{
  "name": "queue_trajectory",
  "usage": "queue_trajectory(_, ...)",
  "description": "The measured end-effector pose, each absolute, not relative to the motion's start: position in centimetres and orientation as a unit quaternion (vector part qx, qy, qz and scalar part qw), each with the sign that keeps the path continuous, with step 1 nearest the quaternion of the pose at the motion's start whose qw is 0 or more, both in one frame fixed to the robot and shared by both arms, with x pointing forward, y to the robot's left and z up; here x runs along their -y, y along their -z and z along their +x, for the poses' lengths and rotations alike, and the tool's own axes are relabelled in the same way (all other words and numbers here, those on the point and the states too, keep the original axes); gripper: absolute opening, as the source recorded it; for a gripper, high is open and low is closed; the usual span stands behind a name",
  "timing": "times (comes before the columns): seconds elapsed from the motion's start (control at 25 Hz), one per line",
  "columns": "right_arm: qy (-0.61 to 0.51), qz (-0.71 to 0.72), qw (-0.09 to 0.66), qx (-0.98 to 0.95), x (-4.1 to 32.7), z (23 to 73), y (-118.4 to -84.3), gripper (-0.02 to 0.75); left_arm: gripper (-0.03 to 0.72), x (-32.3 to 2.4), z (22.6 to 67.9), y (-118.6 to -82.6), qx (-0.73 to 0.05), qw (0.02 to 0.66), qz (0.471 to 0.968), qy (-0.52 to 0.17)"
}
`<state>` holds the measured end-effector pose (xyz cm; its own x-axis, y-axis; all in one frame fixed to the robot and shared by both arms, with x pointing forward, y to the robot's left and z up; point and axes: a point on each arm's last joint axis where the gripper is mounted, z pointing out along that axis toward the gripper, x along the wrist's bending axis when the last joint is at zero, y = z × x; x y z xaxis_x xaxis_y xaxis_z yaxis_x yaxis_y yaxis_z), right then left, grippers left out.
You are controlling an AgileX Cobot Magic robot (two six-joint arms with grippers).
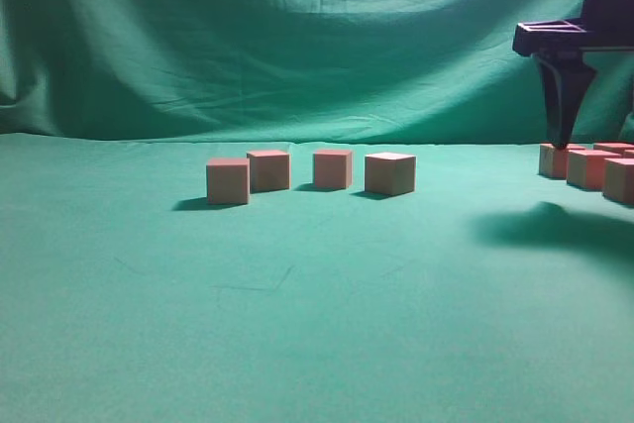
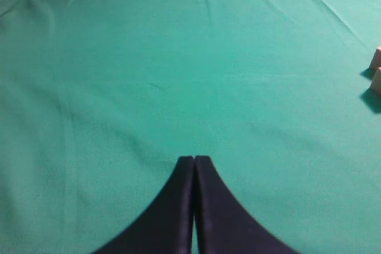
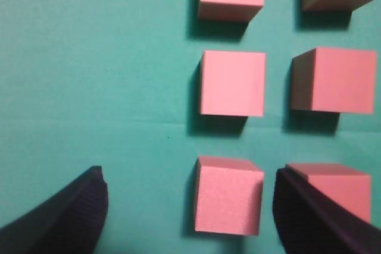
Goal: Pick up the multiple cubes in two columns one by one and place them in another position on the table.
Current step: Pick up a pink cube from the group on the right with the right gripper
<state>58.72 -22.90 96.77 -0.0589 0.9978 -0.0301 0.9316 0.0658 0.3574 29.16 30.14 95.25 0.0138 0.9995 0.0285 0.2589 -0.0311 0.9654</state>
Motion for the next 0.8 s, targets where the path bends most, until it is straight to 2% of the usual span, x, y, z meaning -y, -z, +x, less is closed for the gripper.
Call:
queue_trajectory(0.52, -0.092, 0.677, 0.114, -0.722, 22.9, 59.2, -93.9, 0.578, 0.000, -30.1, 29.2, -95.3, -0.551, 0.425, 0.571, -0.435)
queue_trajectory(0.56, -0.090, 0.677, 0.113, -0.722, 22.9, 59.3, -93.7, 0.517, 0.000, -30.1, 29.2, -95.3, -0.551, 0.425, 0.571, -0.435)
queue_trajectory(0.6, -0.088, 0.677, 0.112, -0.722, 22.8, 59.3, -93.5, 0.519, 0.000, -30.1, 29.2, -95.3, -0.551, 0.425, 0.571, -0.435)
queue_trajectory(0.64, -0.086, 0.678, 0.111, -0.722, 22.9, 59.3, -93.4, 0.455, 0.000, -30.1, 29.2, -95.3, -0.551, 0.425, 0.571, -0.435)
queue_trajectory(0.8, -0.087, 0.677, 0.111, -0.722, 22.9, 59.4, -93.2, 0.287, 0.000, -30.1, 29.2, -95.3, -0.551, 0.425, 0.571, -0.435)
